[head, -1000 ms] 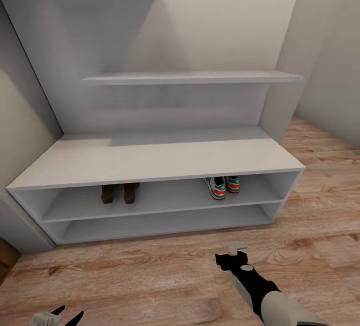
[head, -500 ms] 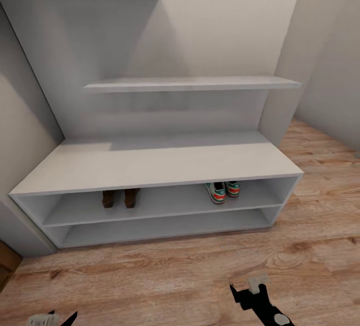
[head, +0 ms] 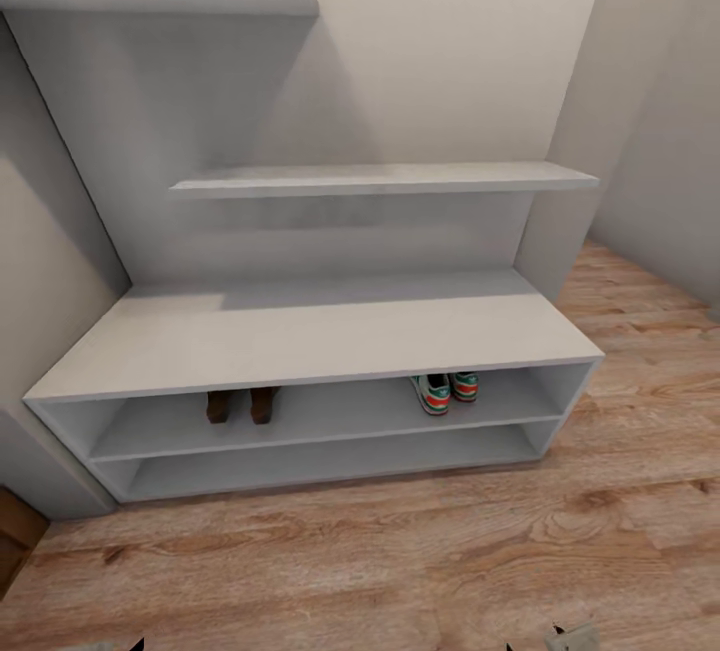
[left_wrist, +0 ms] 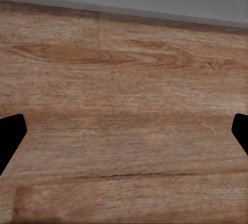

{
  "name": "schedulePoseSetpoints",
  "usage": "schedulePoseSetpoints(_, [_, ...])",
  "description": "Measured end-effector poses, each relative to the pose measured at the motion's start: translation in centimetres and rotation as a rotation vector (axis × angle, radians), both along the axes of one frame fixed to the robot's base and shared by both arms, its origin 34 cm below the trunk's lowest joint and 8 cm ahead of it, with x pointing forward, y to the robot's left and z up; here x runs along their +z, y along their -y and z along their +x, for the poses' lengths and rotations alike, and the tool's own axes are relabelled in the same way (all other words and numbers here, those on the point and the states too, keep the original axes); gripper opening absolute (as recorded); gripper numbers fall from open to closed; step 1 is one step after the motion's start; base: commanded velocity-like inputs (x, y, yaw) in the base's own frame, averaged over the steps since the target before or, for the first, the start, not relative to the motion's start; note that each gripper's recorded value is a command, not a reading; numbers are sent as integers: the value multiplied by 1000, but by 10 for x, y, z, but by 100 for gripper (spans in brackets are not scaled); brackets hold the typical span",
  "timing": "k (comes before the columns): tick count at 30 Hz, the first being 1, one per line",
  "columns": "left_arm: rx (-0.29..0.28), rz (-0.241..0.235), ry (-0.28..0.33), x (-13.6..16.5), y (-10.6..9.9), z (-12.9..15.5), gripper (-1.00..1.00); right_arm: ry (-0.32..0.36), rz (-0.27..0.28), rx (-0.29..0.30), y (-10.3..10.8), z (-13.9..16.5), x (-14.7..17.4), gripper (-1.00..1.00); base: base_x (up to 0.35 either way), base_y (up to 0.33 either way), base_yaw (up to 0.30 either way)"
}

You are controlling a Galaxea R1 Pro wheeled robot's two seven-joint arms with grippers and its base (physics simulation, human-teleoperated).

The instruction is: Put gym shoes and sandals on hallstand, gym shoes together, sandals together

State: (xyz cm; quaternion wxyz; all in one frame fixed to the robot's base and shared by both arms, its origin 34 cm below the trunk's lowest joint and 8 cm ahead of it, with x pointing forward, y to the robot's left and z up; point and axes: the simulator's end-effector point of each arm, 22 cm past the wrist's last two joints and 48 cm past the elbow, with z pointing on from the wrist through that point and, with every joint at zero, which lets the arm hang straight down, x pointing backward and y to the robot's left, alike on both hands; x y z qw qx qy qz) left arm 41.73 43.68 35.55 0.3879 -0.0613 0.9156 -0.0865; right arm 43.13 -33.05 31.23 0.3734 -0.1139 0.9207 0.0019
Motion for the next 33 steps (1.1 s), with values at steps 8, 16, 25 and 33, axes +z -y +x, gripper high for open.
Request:
schedulePoseSetpoints(8, [17, -3, -14, 13, -1, -3, 100, 24, 4, 5, 4, -17, 18, 100, 0, 0, 0])
schedulePoseSetpoints(16, [58, 3, -42, 21, 0, -9, 100, 73, -40, -106, 24, -27, 40, 100, 0, 0, 0])
schedulePoseSetpoints(25, [93, 28, -62, 32, 2, -9, 100, 93, -86, -221, 47, -26, 62, 100, 0, 0, 0])
schedulePoseSetpoints(33, [101, 33, -63, 48, 0, -7, 100, 92, -81, -225, 43, -23, 78, 100, 0, 0, 0])
